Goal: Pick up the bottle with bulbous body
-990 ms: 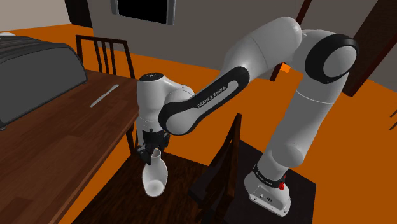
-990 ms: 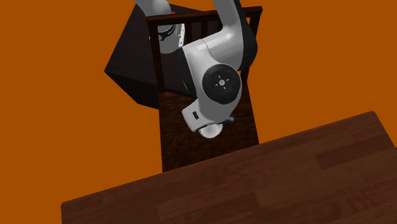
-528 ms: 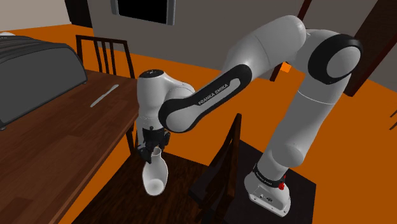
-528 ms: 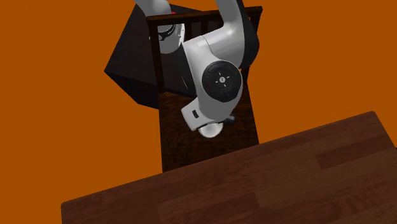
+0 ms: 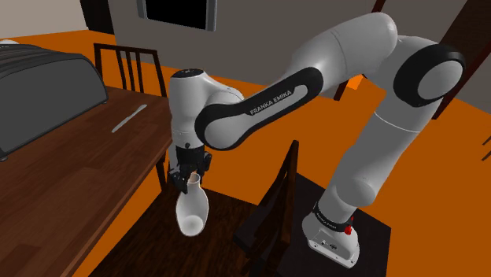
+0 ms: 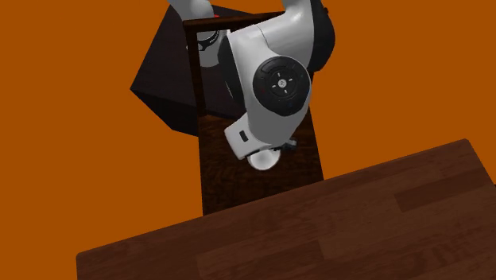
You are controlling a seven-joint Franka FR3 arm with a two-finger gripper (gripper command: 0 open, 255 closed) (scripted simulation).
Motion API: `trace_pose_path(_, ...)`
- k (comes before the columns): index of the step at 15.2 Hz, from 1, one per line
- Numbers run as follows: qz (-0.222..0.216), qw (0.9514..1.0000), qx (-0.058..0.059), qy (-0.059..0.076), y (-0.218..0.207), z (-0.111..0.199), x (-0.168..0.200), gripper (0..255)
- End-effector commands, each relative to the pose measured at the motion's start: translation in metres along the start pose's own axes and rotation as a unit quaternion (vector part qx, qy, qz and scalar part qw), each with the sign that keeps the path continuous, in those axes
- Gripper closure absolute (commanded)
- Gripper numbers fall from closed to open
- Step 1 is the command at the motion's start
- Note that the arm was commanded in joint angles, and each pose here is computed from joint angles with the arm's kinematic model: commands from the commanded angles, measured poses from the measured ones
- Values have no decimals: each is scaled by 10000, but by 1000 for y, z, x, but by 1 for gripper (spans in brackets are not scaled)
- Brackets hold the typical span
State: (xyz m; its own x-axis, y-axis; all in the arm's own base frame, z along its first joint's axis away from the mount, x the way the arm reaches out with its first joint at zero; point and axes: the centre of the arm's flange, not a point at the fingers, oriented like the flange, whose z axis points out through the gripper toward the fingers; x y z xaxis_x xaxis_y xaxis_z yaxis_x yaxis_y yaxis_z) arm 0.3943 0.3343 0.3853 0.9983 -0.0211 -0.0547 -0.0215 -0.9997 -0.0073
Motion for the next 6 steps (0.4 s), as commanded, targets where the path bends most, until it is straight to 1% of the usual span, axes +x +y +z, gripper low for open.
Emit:
trace_pose_path(1, 0, 10000, 1, 0, -1, -11, 0, 255)
trace_pose_path(4, 0, 10000, 1, 0, -1, -27, -1, 255)
trace_pose_path(6, 0, 10000, 1, 0, -1, -28, -1, 255)
